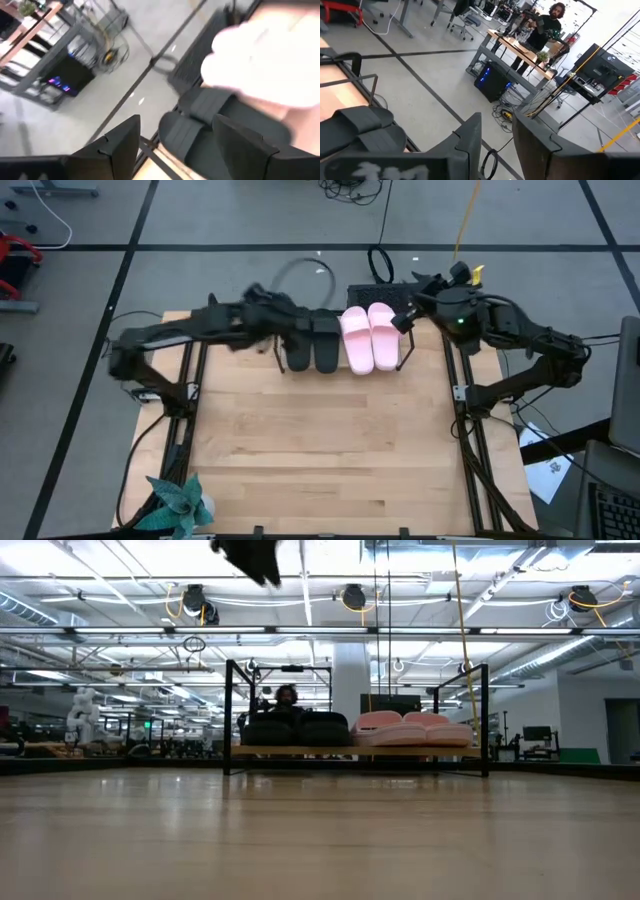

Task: Pick and place slides into the shelf
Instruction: Return to Home Position

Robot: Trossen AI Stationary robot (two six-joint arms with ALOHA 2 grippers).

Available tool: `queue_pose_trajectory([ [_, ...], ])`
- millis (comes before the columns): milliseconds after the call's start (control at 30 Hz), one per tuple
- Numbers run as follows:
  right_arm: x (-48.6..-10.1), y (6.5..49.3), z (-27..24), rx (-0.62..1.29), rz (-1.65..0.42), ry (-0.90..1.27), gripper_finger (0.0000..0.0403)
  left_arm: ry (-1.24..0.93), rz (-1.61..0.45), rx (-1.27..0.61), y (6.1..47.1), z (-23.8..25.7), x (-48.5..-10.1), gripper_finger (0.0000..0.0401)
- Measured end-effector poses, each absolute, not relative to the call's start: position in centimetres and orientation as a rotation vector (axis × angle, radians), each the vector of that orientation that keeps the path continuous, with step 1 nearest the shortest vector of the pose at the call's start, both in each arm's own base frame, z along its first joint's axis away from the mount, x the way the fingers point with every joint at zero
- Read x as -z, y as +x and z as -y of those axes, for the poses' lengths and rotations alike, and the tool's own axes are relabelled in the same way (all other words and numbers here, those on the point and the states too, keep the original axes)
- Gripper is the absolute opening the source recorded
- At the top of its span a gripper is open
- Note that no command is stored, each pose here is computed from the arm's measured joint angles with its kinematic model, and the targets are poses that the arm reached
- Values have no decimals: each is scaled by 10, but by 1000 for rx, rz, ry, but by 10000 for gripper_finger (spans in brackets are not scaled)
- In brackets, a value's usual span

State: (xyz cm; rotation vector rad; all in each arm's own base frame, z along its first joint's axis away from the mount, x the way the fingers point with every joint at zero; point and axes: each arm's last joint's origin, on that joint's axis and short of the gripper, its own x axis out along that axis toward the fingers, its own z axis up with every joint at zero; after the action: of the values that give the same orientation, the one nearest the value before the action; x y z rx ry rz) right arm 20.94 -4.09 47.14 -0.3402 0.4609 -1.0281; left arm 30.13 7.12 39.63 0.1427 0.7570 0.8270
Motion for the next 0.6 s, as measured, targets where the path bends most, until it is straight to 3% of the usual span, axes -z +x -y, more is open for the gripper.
queue_pose_trajectory([
  [333,-485,150,36,1018,-474,-382,98,-32,-475,-753,180,-40,-470,251],
  [467,-484,116,33,1027,-415,-217,98,-154,-458,-780,130,-32,-474,251],
  [600,-475,86,26,834,-448,-36,98,-267,-477,-757,91,-26,-469,251],
])
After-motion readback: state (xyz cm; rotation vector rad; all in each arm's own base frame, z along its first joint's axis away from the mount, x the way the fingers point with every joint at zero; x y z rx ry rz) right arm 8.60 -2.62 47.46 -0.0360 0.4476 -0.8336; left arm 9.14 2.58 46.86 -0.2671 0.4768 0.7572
